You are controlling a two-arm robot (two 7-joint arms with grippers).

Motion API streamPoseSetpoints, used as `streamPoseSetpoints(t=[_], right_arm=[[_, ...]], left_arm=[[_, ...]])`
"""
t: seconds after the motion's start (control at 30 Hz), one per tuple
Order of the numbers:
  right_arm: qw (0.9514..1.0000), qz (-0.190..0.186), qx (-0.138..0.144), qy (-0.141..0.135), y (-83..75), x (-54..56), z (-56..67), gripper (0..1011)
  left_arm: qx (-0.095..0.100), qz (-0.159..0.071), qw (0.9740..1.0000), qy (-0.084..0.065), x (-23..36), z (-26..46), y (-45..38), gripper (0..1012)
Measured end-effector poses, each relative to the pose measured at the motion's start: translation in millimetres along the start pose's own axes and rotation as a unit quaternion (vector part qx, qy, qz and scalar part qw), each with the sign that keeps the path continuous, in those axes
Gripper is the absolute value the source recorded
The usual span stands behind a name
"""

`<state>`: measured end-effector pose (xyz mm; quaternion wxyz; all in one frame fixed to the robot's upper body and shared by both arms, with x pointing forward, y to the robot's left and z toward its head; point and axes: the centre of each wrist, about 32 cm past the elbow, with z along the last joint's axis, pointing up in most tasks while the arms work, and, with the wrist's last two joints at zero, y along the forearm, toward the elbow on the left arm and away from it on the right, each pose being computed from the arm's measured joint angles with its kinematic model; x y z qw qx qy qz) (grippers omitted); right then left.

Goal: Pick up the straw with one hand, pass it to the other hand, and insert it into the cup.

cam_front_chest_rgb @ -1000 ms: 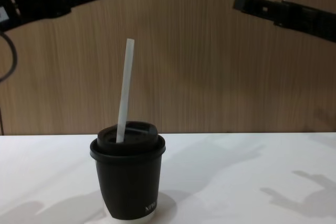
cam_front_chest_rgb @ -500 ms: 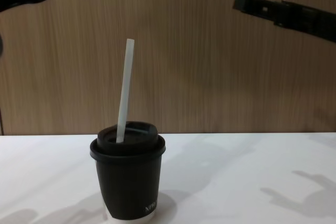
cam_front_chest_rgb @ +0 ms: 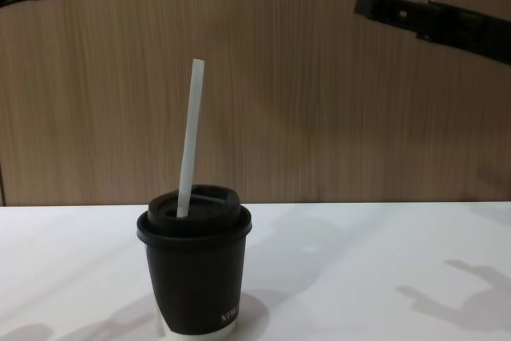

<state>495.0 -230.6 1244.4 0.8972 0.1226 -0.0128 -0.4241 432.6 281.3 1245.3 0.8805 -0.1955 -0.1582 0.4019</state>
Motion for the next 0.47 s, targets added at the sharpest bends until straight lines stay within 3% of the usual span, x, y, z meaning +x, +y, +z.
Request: streamPoseSetpoints(t=[0.47], right_arm=[[1.0, 0.0, 0.0, 0.0, 0.0, 0.0, 0.0, 1000]], left_arm=[[-0.003, 0.007, 1.0, -0.005, -1.3, 0.1, 1.4, 1003]])
